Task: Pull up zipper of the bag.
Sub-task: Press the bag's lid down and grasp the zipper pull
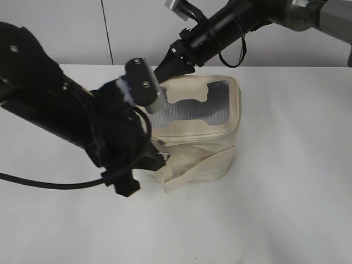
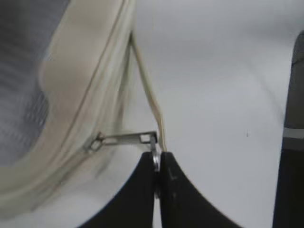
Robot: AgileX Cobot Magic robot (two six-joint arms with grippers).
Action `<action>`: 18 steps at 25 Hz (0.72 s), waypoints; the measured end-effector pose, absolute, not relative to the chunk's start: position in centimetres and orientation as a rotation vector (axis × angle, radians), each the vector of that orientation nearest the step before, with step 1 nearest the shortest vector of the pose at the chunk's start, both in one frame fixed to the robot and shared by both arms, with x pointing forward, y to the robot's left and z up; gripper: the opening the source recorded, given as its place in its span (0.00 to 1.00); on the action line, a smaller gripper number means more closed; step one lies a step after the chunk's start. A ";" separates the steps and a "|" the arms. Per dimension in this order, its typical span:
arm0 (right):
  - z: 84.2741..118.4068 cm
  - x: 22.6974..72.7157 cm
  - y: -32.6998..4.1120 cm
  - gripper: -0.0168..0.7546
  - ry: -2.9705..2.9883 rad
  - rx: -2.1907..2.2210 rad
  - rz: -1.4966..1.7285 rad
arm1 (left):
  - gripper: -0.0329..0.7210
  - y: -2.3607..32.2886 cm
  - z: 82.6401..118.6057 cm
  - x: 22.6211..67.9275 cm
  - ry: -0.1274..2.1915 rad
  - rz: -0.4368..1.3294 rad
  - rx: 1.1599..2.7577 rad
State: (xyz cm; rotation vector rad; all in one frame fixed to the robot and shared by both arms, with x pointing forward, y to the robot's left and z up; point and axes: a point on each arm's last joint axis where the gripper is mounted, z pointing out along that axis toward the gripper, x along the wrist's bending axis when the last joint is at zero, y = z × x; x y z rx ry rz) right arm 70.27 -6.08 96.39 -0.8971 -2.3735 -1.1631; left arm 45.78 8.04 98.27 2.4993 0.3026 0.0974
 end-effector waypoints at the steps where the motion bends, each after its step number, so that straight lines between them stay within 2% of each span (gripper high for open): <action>1: 96.4 70.3 -6.1 0.08 -2.373 -0.897 -1.163 | 0.03 7.0 98.2 45.3 0.276 0.138 2.484; 5: 96.4 70.3 -6.1 0.08 -2.374 -0.898 -1.162 | 0.03 4.2 98.1 44.2 0.225 0.252 2.425; 9: 96.4 70.3 -6.1 0.08 -2.373 -0.901 -1.162 | 0.05 3.9 98.0 44.1 0.278 0.222 2.408; 11: 96.4 70.4 -6.4 0.13 -2.364 -0.919 -1.160 | 0.16 4.3 97.9 44.1 0.332 0.137 2.418; 14: 97.0 71.0 -7.8 0.33 -2.339 -1.002 -1.156 | 0.42 5.7 98.3 44.0 0.408 -0.029 2.438; 15: 97.6 71.4 -8.9 0.37 -2.331 -1.048 -1.164 | 0.48 6.4 98.7 44.2 0.440 -0.068 2.435; 16: 98.4 71.7 -10.1 0.39 -2.322 -1.099 -1.170 | 0.53 7.1 99.2 44.4 0.478 -0.087 2.423; 18: 99.7 72.3 -12.6 0.39 -2.307 -1.189 -1.191 | 0.55 9.0 100.5 45.6 0.565 -0.057 2.378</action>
